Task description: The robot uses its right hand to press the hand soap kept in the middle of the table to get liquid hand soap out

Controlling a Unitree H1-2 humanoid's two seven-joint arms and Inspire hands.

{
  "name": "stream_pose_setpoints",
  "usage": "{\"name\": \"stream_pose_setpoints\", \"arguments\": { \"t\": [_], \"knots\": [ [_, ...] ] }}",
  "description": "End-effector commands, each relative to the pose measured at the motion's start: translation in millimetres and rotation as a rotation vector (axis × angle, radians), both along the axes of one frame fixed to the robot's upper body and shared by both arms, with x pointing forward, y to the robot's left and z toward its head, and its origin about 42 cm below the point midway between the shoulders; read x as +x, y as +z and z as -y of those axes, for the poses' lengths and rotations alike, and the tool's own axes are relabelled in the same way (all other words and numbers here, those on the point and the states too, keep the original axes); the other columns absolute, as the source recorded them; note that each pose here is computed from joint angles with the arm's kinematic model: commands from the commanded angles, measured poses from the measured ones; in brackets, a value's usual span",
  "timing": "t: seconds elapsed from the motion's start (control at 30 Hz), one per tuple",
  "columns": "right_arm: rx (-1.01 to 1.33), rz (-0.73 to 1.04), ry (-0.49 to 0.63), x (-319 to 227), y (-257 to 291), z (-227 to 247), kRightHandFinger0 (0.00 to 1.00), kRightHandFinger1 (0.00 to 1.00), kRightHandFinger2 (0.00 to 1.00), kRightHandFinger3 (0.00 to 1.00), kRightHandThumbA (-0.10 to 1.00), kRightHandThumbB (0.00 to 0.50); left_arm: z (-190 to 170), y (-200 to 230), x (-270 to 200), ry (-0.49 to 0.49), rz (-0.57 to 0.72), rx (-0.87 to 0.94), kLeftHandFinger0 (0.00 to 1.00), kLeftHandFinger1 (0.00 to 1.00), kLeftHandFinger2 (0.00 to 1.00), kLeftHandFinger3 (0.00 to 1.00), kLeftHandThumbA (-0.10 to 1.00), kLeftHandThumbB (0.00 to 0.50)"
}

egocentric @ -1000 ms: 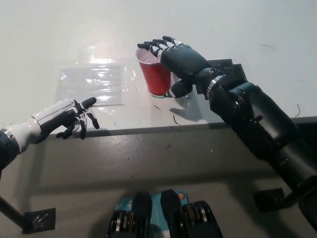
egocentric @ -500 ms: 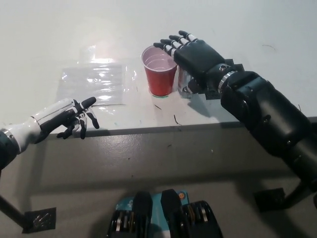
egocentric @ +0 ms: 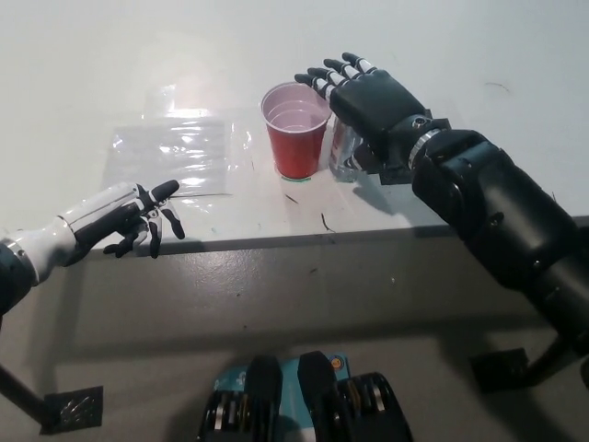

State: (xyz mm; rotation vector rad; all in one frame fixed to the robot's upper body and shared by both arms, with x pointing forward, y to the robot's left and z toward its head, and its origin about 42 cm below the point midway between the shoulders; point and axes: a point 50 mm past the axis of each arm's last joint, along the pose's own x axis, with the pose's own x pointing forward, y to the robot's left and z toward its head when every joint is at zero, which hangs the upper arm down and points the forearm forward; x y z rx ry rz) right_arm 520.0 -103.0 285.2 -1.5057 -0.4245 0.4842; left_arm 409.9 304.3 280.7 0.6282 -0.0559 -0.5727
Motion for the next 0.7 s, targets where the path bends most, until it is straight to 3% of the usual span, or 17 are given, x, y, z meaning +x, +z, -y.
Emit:
{"name": "stream_pose_setpoints", "arguments": {
  "t": [0.0, 0.17, 0.23, 0.37, 0.57, 0.67],
  "knots": [
    [-0.06, -0.214, -0.064, -6.6, -54.6, 10.6, 1.0, 1.0, 1.0, 1.0, 1.0, 0.5, -5.0, 29.9, 3.9, -0.019, 0.074, 0.032, 0.05, 0.08, 0.26, 0.56, 1.0, 0.374],
    [-0.048, -0.208, -0.057, -8.4, -56.7, 5.3, 1.0, 1.0, 1.0, 1.0, 1.0, 0.5, -5.0, 32.0, 2.7, -0.024, 0.091, 0.049, 0.01, 0.07, 0.25, 0.54, 1.0, 0.377],
    [-0.027, -0.231, -0.067, -7.9, -60.8, 5.4, 1.0, 1.0, 1.0, 1.0, 1.0, 0.5, -5.5, 31.2, 3.5, -0.025, 0.091, 0.042, 0.01, 0.06, 0.25, 0.53, 1.0, 0.354],
    [-0.037, -0.238, -0.069, -9.3, -67.6, 6.2, 1.0, 1.0, 1.0, 1.0, 1.0, 0.5, -6.2, 29.3, 4.0, -0.018, 0.075, 0.032, 0.03, 0.07, 0.25, 0.54, 1.0, 0.383],
    [-0.012, -0.225, -0.068, -10.2, -64.5, 14.4, 1.0, 1.0, 1.0, 1.0, 1.0, 0.5, -9.7, 24.1, -1.2, -0.014, 0.066, 0.03, 0.06, 0.1, 0.26, 0.55, 1.0, 0.386],
    [0.005, -0.159, -0.041, -8.7, -32.4, 19.8, 1.0, 1.0, 1.0, 1.0, 1.0, 0.462, -13.1, 18.4, -4.9, -0.007, 0.058, 0.032, 0.04, 0.08, 0.26, 0.56, 1.0, 0.391]
  ]
}}
